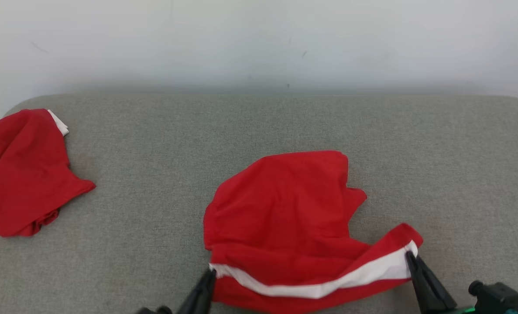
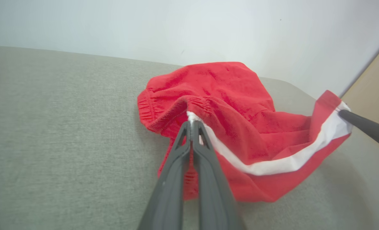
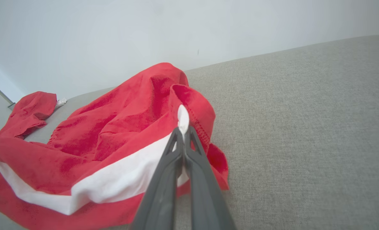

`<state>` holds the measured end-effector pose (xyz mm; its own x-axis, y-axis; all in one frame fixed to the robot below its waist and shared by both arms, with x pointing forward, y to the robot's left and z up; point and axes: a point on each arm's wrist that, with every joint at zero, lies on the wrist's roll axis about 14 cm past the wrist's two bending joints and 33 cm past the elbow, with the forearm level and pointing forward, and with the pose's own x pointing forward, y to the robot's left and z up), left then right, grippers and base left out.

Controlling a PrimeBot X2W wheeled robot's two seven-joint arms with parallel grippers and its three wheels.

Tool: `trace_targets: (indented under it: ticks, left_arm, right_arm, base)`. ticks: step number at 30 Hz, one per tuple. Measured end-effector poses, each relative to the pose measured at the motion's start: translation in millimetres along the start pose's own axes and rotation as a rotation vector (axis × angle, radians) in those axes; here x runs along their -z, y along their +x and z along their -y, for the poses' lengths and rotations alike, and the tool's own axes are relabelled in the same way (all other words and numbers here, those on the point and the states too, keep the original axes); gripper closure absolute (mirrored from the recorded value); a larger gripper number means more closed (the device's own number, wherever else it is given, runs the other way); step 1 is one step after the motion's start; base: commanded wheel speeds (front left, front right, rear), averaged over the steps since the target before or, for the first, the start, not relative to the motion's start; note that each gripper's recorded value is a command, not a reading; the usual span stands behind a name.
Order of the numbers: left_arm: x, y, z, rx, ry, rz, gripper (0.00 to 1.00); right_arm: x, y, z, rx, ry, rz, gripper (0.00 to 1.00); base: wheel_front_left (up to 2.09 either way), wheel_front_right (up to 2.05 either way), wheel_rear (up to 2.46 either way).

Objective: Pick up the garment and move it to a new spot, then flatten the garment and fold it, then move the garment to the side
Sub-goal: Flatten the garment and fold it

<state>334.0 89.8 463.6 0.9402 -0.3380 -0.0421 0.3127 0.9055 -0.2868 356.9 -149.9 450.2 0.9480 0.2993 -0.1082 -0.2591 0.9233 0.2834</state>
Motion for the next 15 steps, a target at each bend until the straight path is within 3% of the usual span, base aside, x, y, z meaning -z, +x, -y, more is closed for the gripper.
trace_targets:
  ticks: [5,8,15]
  left_arm:
    - [-41.8,18.4,-14.1,0.023,0.094,0.101,1.0]
    - [-69.2,35.3,-12.8,0.05,0.105,0.173,1.0]
    - [-99.5,92.4,-7.1,0.2,0.24,0.174,1.0]
  right_arm:
    - [-16.3,14.4,0.8,-0.025,-0.02,0.011,1.0]
    - [-50.2,36.1,-6.0,-0.061,-0.043,0.111,1.0]
    - [-85.2,94.5,-16.9,-0.113,-0.105,0.15,1.0]
  base:
    - [0.0,0.0,0.0]
    - [0.0,0.0,0.0]
    - [0.0,0.0,0.0]
